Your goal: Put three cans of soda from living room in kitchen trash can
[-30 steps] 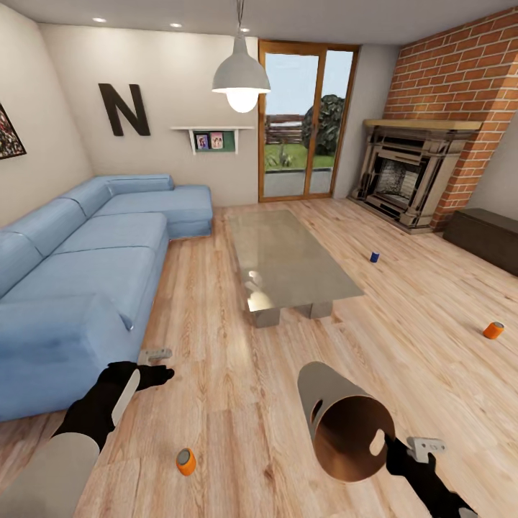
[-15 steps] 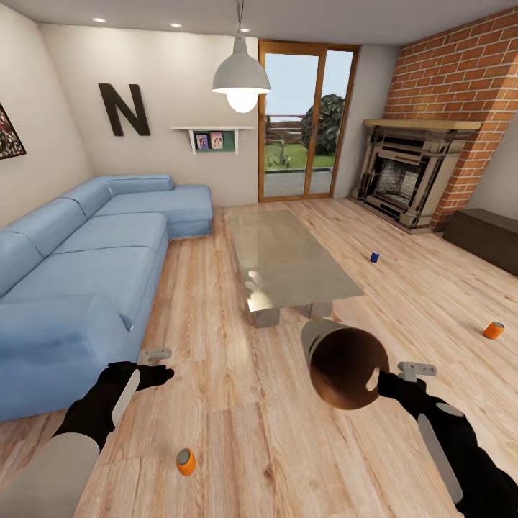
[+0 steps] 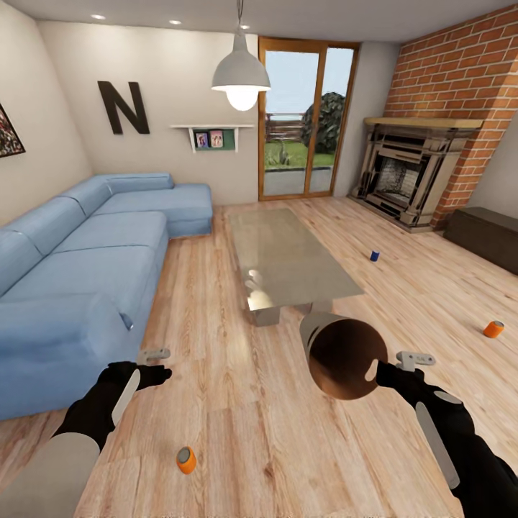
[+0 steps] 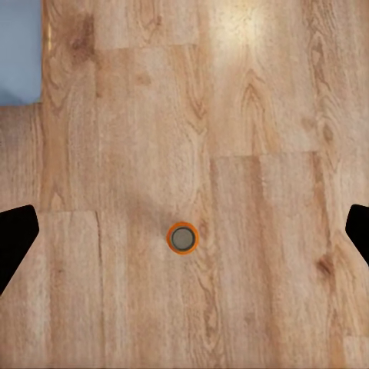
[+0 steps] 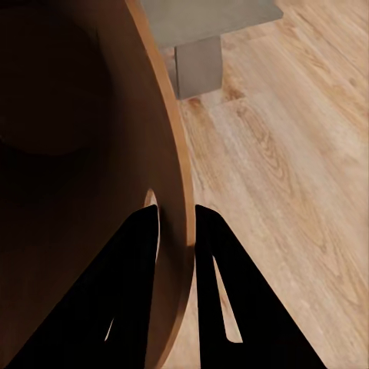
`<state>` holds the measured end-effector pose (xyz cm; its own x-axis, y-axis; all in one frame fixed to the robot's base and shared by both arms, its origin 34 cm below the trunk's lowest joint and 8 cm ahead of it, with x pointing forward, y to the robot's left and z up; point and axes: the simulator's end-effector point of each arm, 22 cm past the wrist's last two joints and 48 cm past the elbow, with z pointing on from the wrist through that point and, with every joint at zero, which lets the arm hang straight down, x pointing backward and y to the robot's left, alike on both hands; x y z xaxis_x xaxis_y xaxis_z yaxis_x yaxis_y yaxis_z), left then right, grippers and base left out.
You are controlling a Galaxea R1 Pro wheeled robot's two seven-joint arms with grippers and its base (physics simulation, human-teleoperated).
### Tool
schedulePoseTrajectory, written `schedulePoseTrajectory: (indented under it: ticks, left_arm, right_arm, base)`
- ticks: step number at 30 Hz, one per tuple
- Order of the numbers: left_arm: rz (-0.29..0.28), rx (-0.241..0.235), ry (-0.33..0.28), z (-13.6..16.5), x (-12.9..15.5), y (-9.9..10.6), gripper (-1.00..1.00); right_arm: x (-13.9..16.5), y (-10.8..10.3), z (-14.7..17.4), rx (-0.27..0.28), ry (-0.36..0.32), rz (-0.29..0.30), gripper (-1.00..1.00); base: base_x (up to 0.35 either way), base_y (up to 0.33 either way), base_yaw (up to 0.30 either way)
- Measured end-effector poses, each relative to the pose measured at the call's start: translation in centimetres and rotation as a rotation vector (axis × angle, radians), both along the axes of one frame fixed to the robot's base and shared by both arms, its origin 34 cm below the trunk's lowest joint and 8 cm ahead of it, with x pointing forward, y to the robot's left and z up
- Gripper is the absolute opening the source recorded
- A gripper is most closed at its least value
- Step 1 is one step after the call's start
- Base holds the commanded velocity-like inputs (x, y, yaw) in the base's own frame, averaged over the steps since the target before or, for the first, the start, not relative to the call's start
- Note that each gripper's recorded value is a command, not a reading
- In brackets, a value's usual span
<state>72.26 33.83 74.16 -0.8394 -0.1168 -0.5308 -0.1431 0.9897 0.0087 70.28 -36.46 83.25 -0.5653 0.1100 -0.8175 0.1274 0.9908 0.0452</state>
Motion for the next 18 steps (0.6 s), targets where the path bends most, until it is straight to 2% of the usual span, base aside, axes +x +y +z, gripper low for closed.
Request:
schedulePoseTrajectory:
  ticks: [5, 10, 18]
  left_arm:
    - [0.001, 0.002, 0.009, -0.5, -0.1, 0.0, 1.0]
    - [0.001, 0.002, 0.017, -0.9, -0.3, 0.0, 1.0]
    - [0.001, 0.003, 0.029, -1.7, -0.5, 0.0, 1.0]
  right_arm:
    - [0.0, 0.0, -0.3, 0.0, 0.006, 0.001, -1.0]
    - [0.0, 0.0, -0.8, 0.0, 0.014, 0.001, -1.0]
    - [-0.1, 0.6, -1.7, -0.003, 0.031, 0.014, -1.0]
  base:
    - [0.03, 0.0, 0.0]
    - [0.131, 0.0, 0.0]
    - [0.279, 0.0, 0.0]
